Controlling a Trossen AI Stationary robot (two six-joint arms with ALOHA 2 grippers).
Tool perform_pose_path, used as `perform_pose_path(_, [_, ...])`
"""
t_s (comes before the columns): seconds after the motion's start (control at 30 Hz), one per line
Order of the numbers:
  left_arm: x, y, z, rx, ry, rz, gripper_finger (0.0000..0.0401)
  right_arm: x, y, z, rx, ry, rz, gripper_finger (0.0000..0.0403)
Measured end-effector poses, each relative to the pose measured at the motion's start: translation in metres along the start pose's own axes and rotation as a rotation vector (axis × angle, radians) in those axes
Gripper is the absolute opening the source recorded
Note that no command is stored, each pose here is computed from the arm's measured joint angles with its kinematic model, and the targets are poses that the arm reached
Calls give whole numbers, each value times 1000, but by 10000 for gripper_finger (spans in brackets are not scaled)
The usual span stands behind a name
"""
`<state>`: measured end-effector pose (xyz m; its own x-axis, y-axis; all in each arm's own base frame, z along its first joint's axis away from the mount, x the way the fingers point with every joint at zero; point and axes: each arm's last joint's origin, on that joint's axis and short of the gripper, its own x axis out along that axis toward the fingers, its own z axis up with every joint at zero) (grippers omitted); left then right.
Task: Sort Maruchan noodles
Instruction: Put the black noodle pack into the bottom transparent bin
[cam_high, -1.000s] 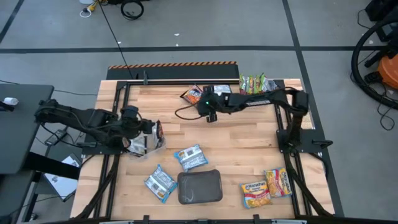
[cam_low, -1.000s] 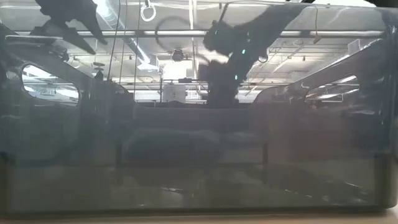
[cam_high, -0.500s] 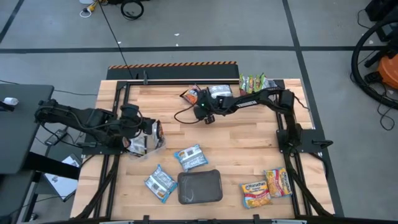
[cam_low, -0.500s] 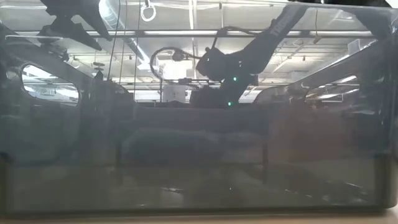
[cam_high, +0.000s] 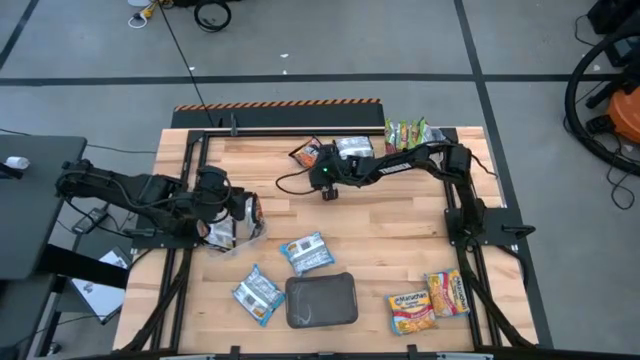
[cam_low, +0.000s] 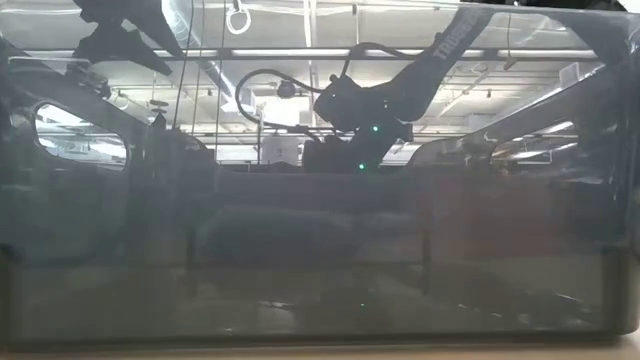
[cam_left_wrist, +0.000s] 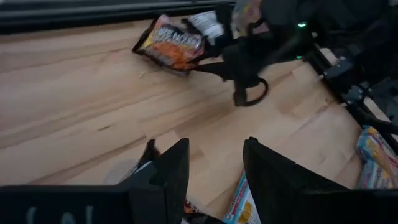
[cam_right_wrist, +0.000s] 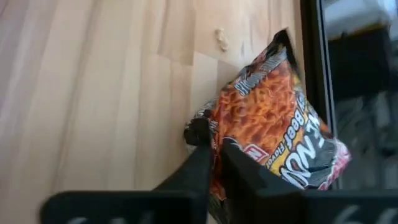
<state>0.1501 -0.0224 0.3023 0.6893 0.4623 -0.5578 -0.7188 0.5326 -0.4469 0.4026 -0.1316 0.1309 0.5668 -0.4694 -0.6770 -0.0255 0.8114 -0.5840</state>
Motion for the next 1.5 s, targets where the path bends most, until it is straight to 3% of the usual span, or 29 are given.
perform_pose_path(0.1, [-4, -4, 5, 66, -2, -32, 156, -4, -1, 1, 119, 4, 6, 9])
perform_pose_path(0.23, [-16, -13, 19, 169, -17, -91, 156, -24, -11, 13, 338, -55, -12, 12])
perform_pose_path(0.3, [-23, -17, 27, 225, -36, -116, 156, -39, -21, 19, 506, -99, -23, 8])
perform_pose_path(0.4, [-29, -21, 35, 294, -85, -126, 156, -67, -42, 27, 851, -182, -33, 6])
perform_pose_path(0.57, [-25, -26, 40, 301, -231, -33, 161, -111, -76, 33, 1364, -351, -32, 7])
perform_pose_path(0.8, [3, -49, 34, 431, -330, 108, 199, -148, -87, 45, 1770, -547, -27, 5])
perform_pose_path(0.97, [42, -67, 36, 441, -374, 177, 238, -154, -71, 62, 1824, -632, -48, 5])
perform_pose_path(1.2, [86, -82, 33, 510, -325, 120, 259, -176, -45, 93, 1566, -797, -97, 5])
perform_pose_path(1.3, [93, -89, 32, 556, -350, 112, 259, -183, -36, 101, 1527, -820, -76, 5])
perform_pose_path(1.5, [98, -93, 32, 480, -381, 88, 259, -189, -23, 107, 1435, -804, -57, 5])
